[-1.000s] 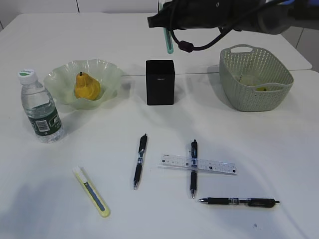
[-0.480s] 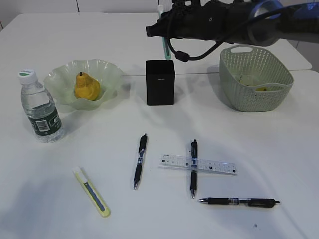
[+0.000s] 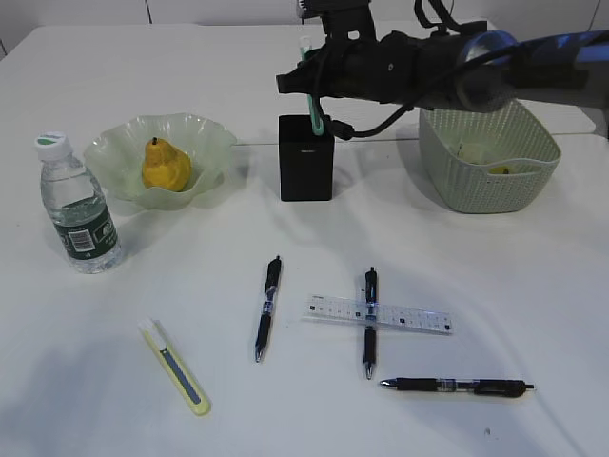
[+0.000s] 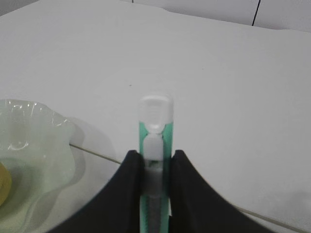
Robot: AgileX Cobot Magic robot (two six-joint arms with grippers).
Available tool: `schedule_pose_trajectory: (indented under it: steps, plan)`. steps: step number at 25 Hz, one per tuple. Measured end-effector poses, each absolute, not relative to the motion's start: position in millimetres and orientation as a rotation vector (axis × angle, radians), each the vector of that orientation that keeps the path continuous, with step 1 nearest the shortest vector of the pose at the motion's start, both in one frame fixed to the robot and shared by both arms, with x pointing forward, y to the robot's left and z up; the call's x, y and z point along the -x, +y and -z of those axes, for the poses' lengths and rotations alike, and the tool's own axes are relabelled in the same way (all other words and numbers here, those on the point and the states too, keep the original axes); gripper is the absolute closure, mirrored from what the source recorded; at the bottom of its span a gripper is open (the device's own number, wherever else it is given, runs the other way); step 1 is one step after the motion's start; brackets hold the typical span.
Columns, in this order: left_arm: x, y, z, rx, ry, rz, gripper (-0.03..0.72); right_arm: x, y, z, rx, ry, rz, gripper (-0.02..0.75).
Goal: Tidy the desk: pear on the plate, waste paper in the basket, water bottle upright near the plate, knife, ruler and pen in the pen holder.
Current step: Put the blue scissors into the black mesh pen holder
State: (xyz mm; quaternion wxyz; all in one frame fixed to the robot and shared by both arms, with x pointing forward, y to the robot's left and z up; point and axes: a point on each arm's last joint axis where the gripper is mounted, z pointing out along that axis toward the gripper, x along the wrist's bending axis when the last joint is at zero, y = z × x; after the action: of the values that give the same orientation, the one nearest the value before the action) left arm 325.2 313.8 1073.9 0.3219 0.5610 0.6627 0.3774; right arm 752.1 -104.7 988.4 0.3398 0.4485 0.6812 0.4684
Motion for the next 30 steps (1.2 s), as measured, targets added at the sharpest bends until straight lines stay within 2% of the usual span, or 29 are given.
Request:
schedule_pose_trajectory:
  steps: [11, 22, 25, 30]
  plan:
    - [-325, 314, -1074, -1.473, 1.74, -0.991, 0.449, -756, -103, -957, -1.226, 1.811, -1.192, 0.587]
    - [-325, 314, -1074, -1.473, 1.74, -0.991, 0.449, -757, -103, -953, -1.271, 1.799, -1.208, 0.58]
    - [-325, 314, -1074, -1.473, 1.74, -0.991, 0.449, -757, -103, -953, -1.286, 1.793, -1.216, 0.552]
    - [-325, 314, -1074, -1.473, 1.74, -0.991, 0.449, -757, -103, -953, -1.311, 1.782, -1.229, 0.447]
